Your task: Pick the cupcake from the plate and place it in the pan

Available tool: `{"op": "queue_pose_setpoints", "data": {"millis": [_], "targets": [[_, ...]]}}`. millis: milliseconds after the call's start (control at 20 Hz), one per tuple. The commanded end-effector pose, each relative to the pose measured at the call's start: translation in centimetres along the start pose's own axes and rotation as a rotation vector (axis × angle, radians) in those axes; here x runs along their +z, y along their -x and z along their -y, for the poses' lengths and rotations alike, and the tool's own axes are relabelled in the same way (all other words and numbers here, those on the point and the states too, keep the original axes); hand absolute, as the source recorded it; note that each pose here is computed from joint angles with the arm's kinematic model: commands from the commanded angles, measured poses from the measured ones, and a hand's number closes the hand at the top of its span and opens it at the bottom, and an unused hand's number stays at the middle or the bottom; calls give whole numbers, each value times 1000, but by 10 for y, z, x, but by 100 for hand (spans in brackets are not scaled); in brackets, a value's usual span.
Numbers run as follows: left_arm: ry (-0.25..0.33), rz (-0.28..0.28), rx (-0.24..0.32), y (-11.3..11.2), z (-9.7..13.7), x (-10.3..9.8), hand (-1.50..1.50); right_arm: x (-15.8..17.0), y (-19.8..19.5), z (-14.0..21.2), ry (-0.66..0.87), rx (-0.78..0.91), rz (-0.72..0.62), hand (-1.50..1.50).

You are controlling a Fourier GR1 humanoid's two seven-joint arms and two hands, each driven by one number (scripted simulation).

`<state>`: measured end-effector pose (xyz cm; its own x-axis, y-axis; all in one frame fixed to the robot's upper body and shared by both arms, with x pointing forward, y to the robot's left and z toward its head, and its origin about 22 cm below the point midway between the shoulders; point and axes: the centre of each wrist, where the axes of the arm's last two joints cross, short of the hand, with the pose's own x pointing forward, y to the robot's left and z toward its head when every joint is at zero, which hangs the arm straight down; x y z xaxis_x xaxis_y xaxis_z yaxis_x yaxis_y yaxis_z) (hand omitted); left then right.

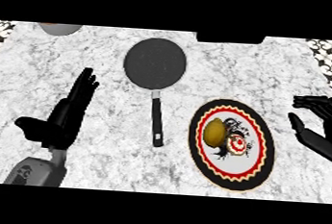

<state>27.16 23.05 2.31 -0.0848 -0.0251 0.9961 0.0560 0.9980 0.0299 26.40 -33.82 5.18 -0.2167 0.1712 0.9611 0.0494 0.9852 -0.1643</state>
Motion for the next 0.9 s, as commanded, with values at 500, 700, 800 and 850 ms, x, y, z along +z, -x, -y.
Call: {"op": "queue_pose_setpoints", "data": {"millis": [500,700,800,850], "targets": [[66,54,-23,-1,15,26,0,59,-53,37,-72,358,-18,-150],[51,47,-19,1,37,11,0,44,-59,16,-175,480,-90,-150],[92,56,-20,5,29,30,0,34,-62,8,-236,535,-155,-150],[79,55,-26,10,43,16,0,22,-65,4,-249,575,-181,-150]]}}
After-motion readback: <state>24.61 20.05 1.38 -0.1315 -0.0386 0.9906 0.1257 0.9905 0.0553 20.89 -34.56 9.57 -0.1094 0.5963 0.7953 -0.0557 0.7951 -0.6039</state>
